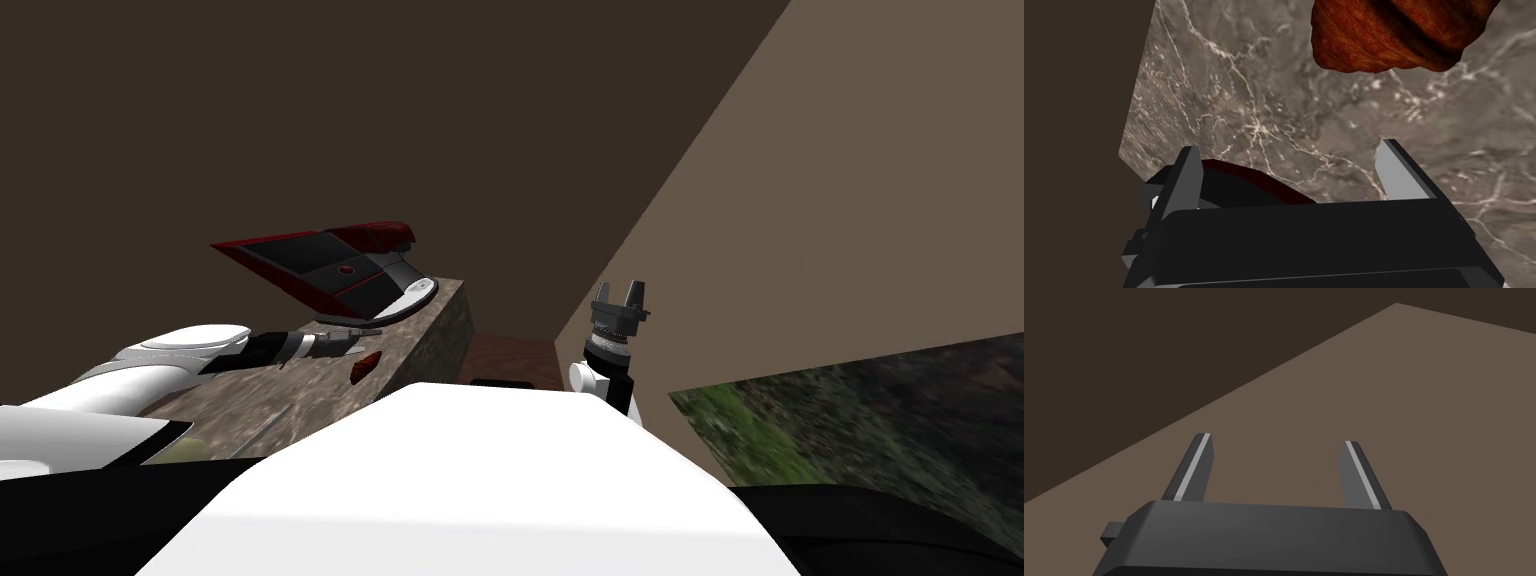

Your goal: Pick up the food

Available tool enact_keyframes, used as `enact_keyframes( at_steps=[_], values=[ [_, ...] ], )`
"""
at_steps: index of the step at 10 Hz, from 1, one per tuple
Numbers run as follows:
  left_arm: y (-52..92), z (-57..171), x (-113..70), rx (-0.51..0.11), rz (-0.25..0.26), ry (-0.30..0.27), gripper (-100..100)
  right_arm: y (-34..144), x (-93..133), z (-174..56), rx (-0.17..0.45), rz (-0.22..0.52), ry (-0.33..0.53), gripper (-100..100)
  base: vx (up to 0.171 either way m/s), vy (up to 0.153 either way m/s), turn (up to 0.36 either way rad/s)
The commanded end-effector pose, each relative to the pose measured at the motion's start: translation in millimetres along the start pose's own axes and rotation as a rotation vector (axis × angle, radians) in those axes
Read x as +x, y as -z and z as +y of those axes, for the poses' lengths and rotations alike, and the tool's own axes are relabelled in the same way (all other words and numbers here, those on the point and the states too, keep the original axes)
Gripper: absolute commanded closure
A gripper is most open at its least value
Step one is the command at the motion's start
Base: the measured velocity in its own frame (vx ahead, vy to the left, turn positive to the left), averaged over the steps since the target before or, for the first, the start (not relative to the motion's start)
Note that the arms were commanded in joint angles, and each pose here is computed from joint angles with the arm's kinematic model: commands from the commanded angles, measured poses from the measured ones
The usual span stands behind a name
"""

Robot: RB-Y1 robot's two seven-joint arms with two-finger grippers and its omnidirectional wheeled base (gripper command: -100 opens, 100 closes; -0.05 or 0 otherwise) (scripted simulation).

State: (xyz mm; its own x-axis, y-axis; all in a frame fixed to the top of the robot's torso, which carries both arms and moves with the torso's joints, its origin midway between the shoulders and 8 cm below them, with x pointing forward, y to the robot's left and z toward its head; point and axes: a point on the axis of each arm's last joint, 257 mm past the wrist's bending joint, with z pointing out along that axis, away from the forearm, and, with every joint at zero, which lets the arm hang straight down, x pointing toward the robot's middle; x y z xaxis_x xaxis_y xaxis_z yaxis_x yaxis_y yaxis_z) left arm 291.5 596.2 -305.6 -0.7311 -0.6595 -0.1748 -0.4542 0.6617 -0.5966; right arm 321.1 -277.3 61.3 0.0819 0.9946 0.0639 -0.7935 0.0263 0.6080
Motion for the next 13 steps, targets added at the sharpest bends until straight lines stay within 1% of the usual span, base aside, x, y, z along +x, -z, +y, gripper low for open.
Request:
enact_keyframes(
  at_steps=[1, 3, 4, 6, 7, 8, 9, 12, 13],
  values=[
    [11.9, 18.8, 2.9, -0.055, 0.007, 0.057, -100, 0.0, 0.0, 0.0, 0.0, 0.0, 0.0, 0, -0.096, -0.029, -0.159],
    [23.3, 38.5, 8.4, -0.109, 0.016, 0.115, -100, 0.0, 0.0, 0.0, 0.0, 0.0, 0.0, 0, -0.103, -0.055, -0.102],
    [23.3, 38.5, 8.4, -0.109, 0.016, 0.115, -100, 0.0, 0.0, 0.0, 0.0, 0.0, 0.0, 0, -0.062, -0.041, -0.006],
    [28.8, 49.3, 13.4, -0.137, 0.024, 0.15, -100, 0.0, 0.0, 0.0, 0.0, 0.0, 0.0, 0, -0.049, -0.034, -0.039],
    [27.3, 45.8, 12.0, -0.129, 0.021, 0.139, -100, 0.0, 0.0, 0.0, 0.0, 0.0, 0.0, 0, -0.025, -0.017, -0.008],
    [27.3, 46.4, 12.4, -0.13, 0.022, 0.142, 0, 0.0, 0.0, 0.0, 0.0, 0.0, 0.0, 0, 0.0, 0.0, 0.0],
    [15.0, 57.2, 22.6, -0.133, 0.02, 0.149, -100, 0.0, 0.0, 0.0, 0.0, 0.0, 0.0, 0, 0.045, -0.006, -0.066],
    [15.5, 57.1, 22.6, -0.133, 0.019, 0.149, -100, 0.1, -0.1, 0.0, 0.0, 0.0, 0.0, 0, 0.036, -0.001, -0.01],
    [15.4, 57.2, 22.7, -0.133, 0.019, 0.149, 100, 0.1, -0.1, 0.0, 0.0, 0.0, 0.0, 0, 0.0, 0.0, 0.0]
  ],
)
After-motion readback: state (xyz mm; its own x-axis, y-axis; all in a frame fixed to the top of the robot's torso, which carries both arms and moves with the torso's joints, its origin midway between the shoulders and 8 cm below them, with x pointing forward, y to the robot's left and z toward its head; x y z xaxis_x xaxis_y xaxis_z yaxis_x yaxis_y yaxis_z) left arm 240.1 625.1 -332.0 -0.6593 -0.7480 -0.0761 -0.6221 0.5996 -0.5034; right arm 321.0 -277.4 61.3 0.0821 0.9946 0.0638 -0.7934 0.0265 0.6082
